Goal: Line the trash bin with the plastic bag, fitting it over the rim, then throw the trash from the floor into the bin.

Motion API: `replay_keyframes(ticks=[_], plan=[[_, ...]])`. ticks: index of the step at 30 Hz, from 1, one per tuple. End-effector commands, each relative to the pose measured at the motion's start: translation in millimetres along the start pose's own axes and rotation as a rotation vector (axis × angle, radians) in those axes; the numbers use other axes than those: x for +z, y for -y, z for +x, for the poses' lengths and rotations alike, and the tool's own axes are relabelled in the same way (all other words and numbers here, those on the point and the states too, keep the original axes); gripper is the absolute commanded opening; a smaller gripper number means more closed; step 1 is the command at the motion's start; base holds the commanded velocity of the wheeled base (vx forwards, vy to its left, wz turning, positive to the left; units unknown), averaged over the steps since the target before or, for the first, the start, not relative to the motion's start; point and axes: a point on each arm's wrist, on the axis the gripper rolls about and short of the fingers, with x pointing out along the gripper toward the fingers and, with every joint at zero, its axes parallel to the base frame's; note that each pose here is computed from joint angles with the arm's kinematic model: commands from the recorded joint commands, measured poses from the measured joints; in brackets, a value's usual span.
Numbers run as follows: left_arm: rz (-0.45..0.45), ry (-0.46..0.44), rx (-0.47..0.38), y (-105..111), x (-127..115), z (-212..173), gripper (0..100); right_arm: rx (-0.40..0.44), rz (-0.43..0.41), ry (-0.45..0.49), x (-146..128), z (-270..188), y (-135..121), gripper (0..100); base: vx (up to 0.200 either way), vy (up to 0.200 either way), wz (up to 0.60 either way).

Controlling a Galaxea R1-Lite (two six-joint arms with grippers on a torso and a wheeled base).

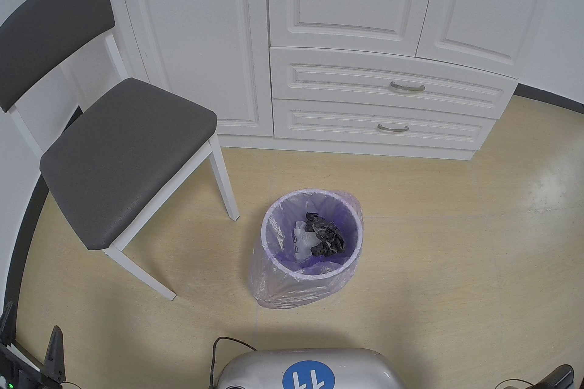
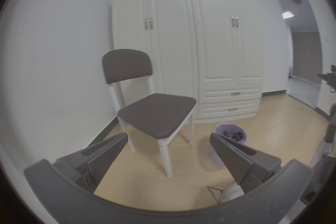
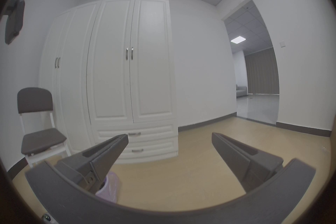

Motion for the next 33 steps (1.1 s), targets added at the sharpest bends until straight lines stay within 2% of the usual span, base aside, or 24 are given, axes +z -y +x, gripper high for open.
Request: replay_keyframes(ticks=[1,2,5,8,13,14,17,19,24,31,33], plan=[[0.007,-0.037,0.059,-1,-10,1,100,-0.005,-0.038,-0.176,-23,-3,2,100,0.000,0.000,0.00],[0.003,-0.036,0.039,0,-10,1,100,-0.009,-0.058,-0.235,-29,-4,3,100,0.000,0.000,0.00],[0.000,-0.036,-0.001,1,-10,1,100,0.008,-0.062,-0.273,-33,-5,3,100,0.000,0.000,0.00],[0.001,-0.040,-0.012,1,-10,1,100,0.027,-0.068,-0.272,-33,-5,2,100,0.000,0.000,0.00],[-0.001,-0.032,-0.010,1,-11,1,100,0.101,-0.070,-0.284,-33,-5,1,100,0.000,0.000,0.00],[-0.002,-0.027,-0.005,1,-10,1,100,0.142,-0.057,-0.290,-33,-5,0,100,0.000,0.000,0.00],[-0.010,-0.058,0.004,0,-10,0,100,0.184,-0.067,-0.294,-34,-6,-1,100,0.000,0.000,0.00],[-0.013,-0.067,0.001,0,-10,-1,100,0.180,-0.088,-0.288,-33,-5,-1,100,0.000,0.000,0.00],[-0.034,-0.067,0.003,0,-10,-1,100,0.185,-0.063,-0.291,-33,-5,-1,100,0.000,0.000,0.00],[-0.034,-0.067,0.000,0,-10,-1,100,0.200,-0.074,-0.288,-34,-5,-1,100,0.000,0.000,0.00],[-0.027,-0.066,-0.011,1,-10,-1,100,0.282,-0.068,-0.301,-34,-6,-3,100,0.000,0.000,0.00]])
